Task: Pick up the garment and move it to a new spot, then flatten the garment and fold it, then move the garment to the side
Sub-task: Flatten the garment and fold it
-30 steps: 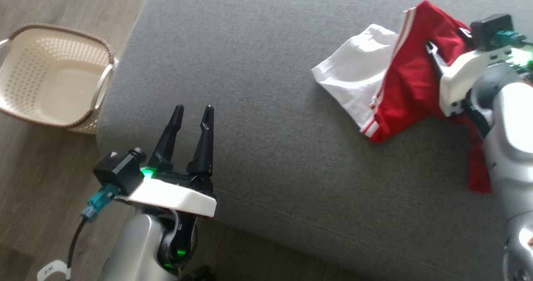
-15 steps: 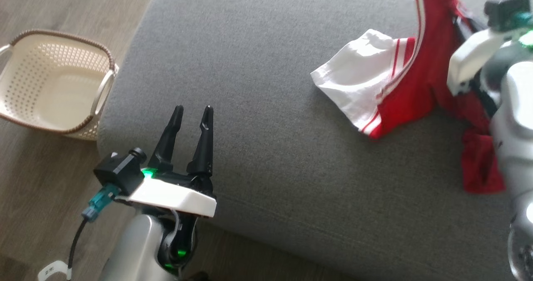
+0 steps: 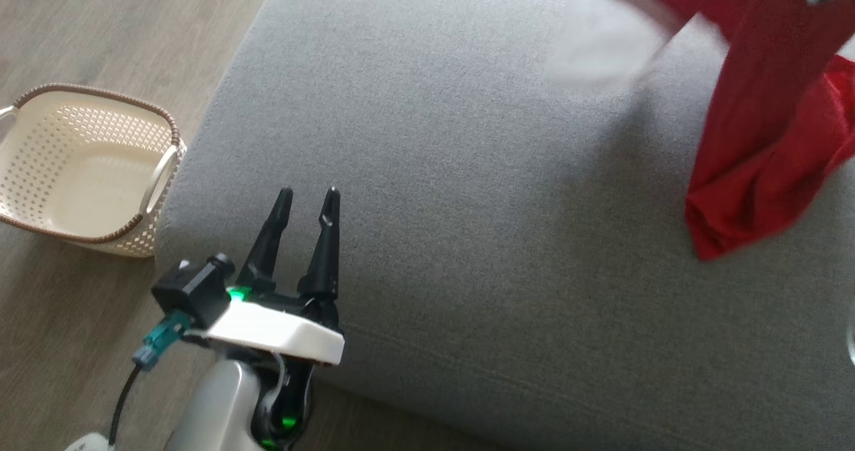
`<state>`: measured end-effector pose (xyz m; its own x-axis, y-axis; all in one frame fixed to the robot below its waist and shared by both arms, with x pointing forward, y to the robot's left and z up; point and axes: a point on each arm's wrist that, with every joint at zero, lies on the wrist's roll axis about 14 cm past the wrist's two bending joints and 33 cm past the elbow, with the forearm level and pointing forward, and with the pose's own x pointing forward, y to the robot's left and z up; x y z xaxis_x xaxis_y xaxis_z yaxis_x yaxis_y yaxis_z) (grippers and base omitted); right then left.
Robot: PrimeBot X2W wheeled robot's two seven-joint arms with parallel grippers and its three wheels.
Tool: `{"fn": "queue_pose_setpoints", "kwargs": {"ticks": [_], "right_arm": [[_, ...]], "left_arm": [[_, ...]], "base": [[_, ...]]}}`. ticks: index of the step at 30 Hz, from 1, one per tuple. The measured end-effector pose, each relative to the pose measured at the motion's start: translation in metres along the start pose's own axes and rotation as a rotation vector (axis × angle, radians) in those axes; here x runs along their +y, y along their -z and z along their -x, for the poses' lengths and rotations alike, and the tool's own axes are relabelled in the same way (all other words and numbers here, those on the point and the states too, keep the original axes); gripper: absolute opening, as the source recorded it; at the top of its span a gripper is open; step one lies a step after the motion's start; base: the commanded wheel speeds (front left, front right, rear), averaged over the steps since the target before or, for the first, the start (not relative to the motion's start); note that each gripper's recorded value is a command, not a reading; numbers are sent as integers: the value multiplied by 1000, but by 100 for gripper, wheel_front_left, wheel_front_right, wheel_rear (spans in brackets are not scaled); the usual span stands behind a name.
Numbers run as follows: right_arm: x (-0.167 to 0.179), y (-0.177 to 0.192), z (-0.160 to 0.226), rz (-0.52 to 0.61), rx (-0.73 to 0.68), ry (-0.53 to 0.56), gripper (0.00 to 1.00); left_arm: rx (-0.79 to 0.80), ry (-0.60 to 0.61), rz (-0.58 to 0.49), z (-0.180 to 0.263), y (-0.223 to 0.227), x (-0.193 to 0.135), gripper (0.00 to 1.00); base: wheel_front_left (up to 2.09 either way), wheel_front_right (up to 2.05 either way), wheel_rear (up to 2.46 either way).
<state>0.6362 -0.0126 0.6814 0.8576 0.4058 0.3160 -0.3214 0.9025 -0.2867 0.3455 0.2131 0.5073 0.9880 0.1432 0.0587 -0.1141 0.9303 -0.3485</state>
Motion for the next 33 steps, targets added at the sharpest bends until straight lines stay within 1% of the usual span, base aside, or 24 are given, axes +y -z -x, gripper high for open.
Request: {"fn": "queue_pose_setpoints", "kwargs": {"ticks": [2, 4, 5, 6, 7, 10, 14, 16, 17, 18, 19, 21, 23, 26, 29, 33], "right_arm": [[4, -23, -3, 16, -66, -3, 0], [19, -43, -4, 23, -124, -30, 0], [33, -49, -3, 22, -142, -58, 0], [33, -49, -3, 22, -142, -58, 0], [50, -49, 0, 24, -144, -97, 0], [113, -19, 25, 6, -75, -244, 0], [181, 42, 87, -44, 91, -427, 0], [211, 64, 120, -62, 160, -522, 0], [225, 69, 136, -92, 186, -565, 0], [239, 72, 150, -124, 208, -605, 89], [252, 74, 163, -137, 231, -646, 100], [269, 74, 180, -150, 258, -709, 100], [277, 67, 187, -173, 256, -735, 100], [273, 59, 186, -194, 246, -722, 100], [241, 54, 170, -201, 223, -625, 100], [168, 51, 146, -201, 187, -422, 100]], "left_arm": [[6, -8, 4, 4, 2, 2, 100], [5, -13, 1, 5, 2, 3, 100], [1, -15, 0, 5, 0, 4, 100], [1, -15, 0, 5, 0, 4, 100], [-3, -16, 0, 5, -1, 5, 100], [-7, -12, 1, 5, -2, 4, 100], [-16, -7, 0, 5, -5, 3, 100], [-17, -3, -5, 6, -5, 2, 100], [-19, -2, -4, 6, -6, 2, 100], [-19, -3, -4, 7, -6, 2, 100], [-18, -4, -4, 7, -5, 3, 100], [-17, -2, -3, 7, -5, 2, 100], [-16, 0, -5, 7, -4, 2, 100], [-5, -6, -8, 10, 0, 3, 100], [5, 9, -1, 11, 4, -1, 100], [0, 52, 6, 6, 3, -13, 100]], "base": [[0, 0, 0], [0, 0, 0], [0, 0, 0], [0, 0, 0], [0, 0, 0], [0, 0, 0], [0, 0, 0], [0, 0, 0], [0, 0, 0], [0, 0, 0], [0, 0, 0], [0, 0, 0], [0, 0, 0], [0, 0, 0], [0, 0, 0], [0, 0, 0]]}}
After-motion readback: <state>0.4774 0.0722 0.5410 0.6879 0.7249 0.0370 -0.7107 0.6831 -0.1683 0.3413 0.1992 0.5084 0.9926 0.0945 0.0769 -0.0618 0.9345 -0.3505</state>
